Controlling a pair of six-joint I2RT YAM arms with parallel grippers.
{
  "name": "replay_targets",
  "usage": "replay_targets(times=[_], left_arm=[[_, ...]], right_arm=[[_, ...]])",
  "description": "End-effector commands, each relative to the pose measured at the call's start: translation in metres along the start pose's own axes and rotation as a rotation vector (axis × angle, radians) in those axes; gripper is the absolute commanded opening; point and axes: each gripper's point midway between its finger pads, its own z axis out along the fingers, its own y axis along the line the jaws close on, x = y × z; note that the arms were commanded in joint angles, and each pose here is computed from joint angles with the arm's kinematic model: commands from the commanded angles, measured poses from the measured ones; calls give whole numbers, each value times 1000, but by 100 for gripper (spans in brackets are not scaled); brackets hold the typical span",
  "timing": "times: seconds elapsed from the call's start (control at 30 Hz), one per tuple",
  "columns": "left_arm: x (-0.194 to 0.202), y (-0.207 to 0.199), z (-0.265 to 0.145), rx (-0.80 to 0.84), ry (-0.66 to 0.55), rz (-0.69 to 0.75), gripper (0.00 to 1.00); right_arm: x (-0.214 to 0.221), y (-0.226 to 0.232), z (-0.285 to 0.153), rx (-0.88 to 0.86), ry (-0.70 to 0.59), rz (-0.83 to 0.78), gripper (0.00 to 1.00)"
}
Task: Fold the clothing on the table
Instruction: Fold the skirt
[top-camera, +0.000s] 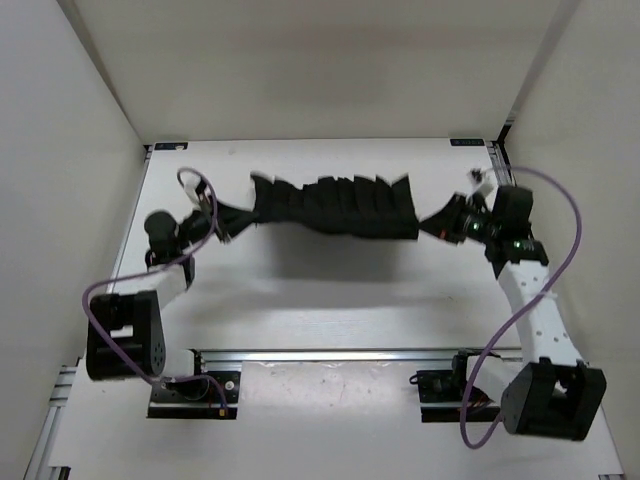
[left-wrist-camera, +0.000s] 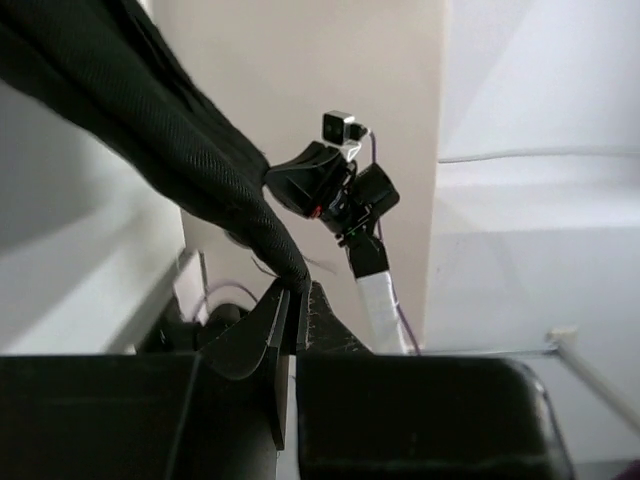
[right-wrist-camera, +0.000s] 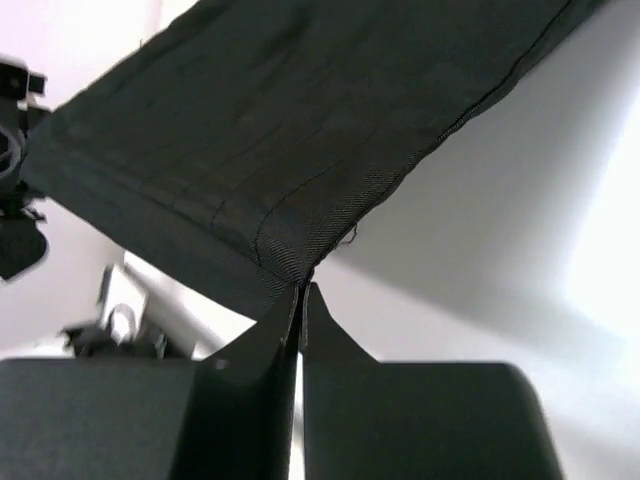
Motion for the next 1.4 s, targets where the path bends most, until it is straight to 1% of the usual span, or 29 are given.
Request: replay_targets(times=[0.0,0.03,0.1,0.13,0.17,0.2,0.33,0.37,0.4,0.43,0.5,0.57,0.63,0.7,0.77,0.83,0.9,0.93,0.97,1.0,1.03,1.07,1.1,1.13,1.17,1.2,1.27,1.33,1.37], left_arm=[[54,14,-25,13,-8,-90,0],[73,18,-30,22,16,-124,0],[100,10,-43,57,43,-127,0],[109,11,-49,66,47,-157,0],[114,5,-52,91,48,-138,0],[116,8,-54,86,44,-147,0],[100,32,-45,-9,24,-146,0],[92,44,-42,-55,5,-148,0],[87,63,-42,-123,-12,-224,0],[79,72,-39,-155,-28,-182,0],[69,107,-44,-289,-64,-212,0],[59,120,-45,-365,-83,-209,0],[53,133,-47,-426,-100,-217,0],[53,136,-44,-449,-86,-223,0],[55,140,-42,-456,-74,-230,0],[60,144,-38,-470,-55,-240,0],[63,143,-35,-450,-44,-267,0],[72,141,-29,-442,-5,-267,0],[74,137,-27,-431,6,-268,0],[75,130,-24,-406,20,-270,0],[80,124,-23,-382,48,-267,0],[77,117,-22,-354,36,-268,0],[83,106,-20,-306,59,-274,0],[83,87,-16,-239,73,-256,0],[90,75,-17,-177,94,-205,0],[95,70,-20,-161,92,-270,0],[112,51,-25,-98,134,-252,0],[121,47,-30,-80,139,-265,0],[127,52,-34,-86,138,-285,0]], right_arm=[[65,-8,-25,90,117,151,0],[78,0,-34,91,139,165,0],[92,11,-48,120,161,172,1],[96,20,-54,126,167,169,0],[100,25,-58,127,171,154,0],[103,27,-60,128,177,171,0],[105,21,-49,115,192,199,0],[105,12,-43,125,198,234,0],[98,6,-36,112,187,247,0],[99,2,-30,106,185,268,0],[94,-21,-22,136,164,340,0],[94,-34,-17,162,156,400,0],[100,-38,-17,175,185,463,0],[98,-37,-19,195,206,472,0],[108,-39,-27,253,252,493,0],[108,-34,-34,264,270,502,0],[109,-26,-38,251,296,502,0],[113,-21,-41,252,321,498,0],[114,-15,-44,251,337,506,0],[114,-10,-45,242,351,479,0],[121,-2,-49,232,382,490,0],[122,1,-53,236,395,489,0],[130,10,-57,218,428,487,0],[131,15,-59,211,434,481,0],[138,24,-65,204,462,473,0],[145,28,-70,207,489,495,0],[159,39,-79,204,529,494,0],[173,44,-85,203,561,526,0],[177,49,-87,191,564,516,0]])
